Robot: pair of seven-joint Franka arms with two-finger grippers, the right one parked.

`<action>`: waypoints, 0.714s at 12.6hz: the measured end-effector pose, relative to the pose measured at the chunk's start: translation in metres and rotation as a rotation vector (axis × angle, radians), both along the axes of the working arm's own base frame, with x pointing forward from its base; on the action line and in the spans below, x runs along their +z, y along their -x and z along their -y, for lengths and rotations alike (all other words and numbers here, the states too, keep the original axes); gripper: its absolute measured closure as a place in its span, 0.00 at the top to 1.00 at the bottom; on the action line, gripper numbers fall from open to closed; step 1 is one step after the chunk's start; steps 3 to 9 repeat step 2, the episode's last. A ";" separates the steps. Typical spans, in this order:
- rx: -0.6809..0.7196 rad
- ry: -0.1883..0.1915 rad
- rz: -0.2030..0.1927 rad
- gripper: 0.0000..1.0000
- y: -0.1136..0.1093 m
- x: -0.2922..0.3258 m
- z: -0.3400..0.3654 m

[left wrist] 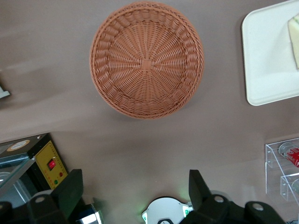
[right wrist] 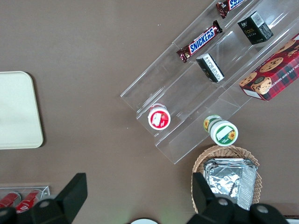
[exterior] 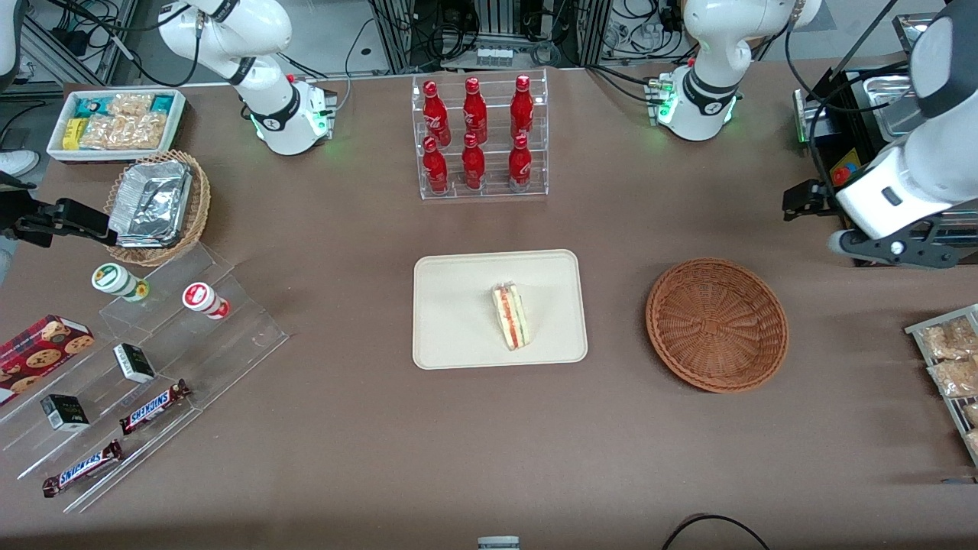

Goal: Place sandwich from basket to tray

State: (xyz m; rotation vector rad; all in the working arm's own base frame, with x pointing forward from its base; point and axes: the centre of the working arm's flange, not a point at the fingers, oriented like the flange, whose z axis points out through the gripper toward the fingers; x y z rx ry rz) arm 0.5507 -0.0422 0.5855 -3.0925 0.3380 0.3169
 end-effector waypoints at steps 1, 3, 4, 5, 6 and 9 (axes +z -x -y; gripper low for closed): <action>-0.006 0.003 0.010 1.00 0.000 0.009 -0.005; -0.010 0.006 0.020 1.00 -0.001 0.015 -0.009; -0.010 0.006 0.020 1.00 -0.001 0.015 -0.009; -0.010 0.006 0.020 1.00 -0.001 0.015 -0.009; -0.010 0.006 0.020 1.00 -0.001 0.015 -0.009; -0.010 0.006 0.020 1.00 -0.001 0.015 -0.009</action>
